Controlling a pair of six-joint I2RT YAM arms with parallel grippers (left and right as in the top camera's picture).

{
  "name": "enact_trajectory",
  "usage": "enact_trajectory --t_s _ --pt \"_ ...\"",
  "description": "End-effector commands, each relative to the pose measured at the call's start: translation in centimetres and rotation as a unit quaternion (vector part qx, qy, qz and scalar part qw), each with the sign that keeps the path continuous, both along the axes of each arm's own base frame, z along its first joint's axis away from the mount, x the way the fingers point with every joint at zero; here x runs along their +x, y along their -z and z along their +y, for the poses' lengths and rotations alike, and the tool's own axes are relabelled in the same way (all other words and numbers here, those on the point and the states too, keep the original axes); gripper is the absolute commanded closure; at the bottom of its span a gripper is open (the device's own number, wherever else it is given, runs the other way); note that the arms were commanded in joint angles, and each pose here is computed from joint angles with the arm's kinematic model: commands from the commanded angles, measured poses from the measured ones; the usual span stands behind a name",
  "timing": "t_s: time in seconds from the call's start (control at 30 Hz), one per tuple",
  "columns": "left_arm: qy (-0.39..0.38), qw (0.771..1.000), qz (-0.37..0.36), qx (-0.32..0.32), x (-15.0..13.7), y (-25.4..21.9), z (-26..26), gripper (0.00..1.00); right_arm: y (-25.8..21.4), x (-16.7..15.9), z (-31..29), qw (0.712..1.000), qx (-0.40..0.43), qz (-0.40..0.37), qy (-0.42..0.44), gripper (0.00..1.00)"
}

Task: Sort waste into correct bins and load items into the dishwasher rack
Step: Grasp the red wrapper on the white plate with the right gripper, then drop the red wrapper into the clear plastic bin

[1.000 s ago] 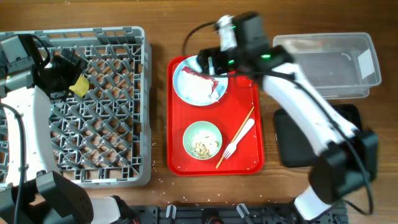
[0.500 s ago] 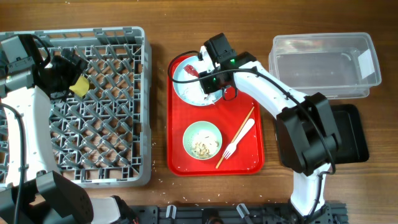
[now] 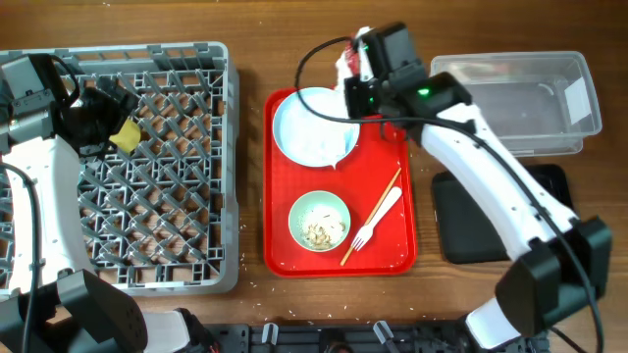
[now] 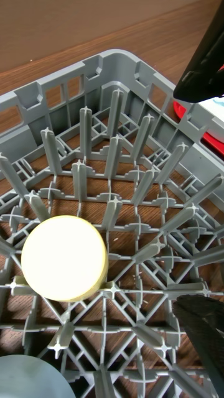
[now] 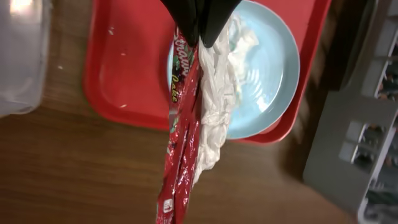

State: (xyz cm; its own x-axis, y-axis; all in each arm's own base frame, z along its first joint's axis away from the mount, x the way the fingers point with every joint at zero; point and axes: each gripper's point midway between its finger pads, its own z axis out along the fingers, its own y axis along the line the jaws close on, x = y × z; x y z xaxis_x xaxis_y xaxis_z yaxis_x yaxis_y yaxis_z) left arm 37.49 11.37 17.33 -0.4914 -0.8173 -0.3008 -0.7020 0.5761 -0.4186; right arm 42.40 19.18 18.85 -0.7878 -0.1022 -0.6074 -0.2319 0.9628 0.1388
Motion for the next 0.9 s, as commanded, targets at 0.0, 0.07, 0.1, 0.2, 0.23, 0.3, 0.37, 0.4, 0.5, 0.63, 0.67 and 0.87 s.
enact_trajectory --t_s 0.0,0.07,0.1,0.2,0.23,0.3,0.37,0.4,0.5,0.63,0.67,0.87 --pt "-0.002 1.000 -0.007 -0.001 -0.1 -0.4 0.0 0.00 -3.0 0.8 -3.9 0.997 0.020 -0.024 0.074 0.96" --pt "-0.003 1.000 -0.007 -0.001 -0.1 -0.4 0.0 0.00 -4.1 1.4 -7.7 0.989 0.022 -0.035 0.140 0.96" --pt "-0.003 1.000 -0.007 -0.001 -0.1 -0.4 0.0 0.00 -4.7 1.8 -10.2 0.983 0.024 -0.042 0.174 0.96" --pt "-0.003 1.000 -0.007 -0.001 -0.1 -0.4 0.0 0.00 -5.0 2.5 -18.1 0.962 0.027 -0.045 0.266 0.96" --pt "-0.003 1.000 -0.007 -0.001 -0.1 -0.4 0.0 0.00 -4.5 2.4 -20.5 0.950 0.035 -0.037 0.307 0.96" --pt "-0.002 1.000 -0.007 -0.001 -0.1 -0.4 0.0 0.00 -2.5 1.8 -24.9 0.917 0.059 -0.002 0.394 0.96" --pt "-0.002 1.000 -0.007 -0.001 -0.1 -0.4 0.0 0.00 -0.4 1.3 -26.7 0.893 0.074 0.026 0.443 0.96" --pt "-0.003 1.000 -0.007 -0.001 -0.1 -0.4 0.0 0.00 0.9 1.1 -27.2 0.879 0.084 0.041 0.468 0.96" --pt "-0.003 1.000 -0.007 -0.001 -0.1 -0.4 0.0 0.00 3.1 1.5 -27.2 0.870 0.090 0.061 0.480 0.44" --pt "-0.003 1.000 -0.007 -0.001 -0.1 -0.4 0.0 0.00 3.2 2.1 -25.3 0.897 0.111 0.075 0.422 0.00" --pt "-0.002 1.000 -0.007 -0.001 -0.1 -0.4 0.0 0.00 2.7 2.6 -23.2 0.920 0.141 0.079 0.356 0.00" --pt "-0.003 1.000 -0.007 -0.001 -0.1 -0.4 0.0 0.00 -2.4 2.3 -11.0 0.979 0.191 0.031 0.068 0.00"
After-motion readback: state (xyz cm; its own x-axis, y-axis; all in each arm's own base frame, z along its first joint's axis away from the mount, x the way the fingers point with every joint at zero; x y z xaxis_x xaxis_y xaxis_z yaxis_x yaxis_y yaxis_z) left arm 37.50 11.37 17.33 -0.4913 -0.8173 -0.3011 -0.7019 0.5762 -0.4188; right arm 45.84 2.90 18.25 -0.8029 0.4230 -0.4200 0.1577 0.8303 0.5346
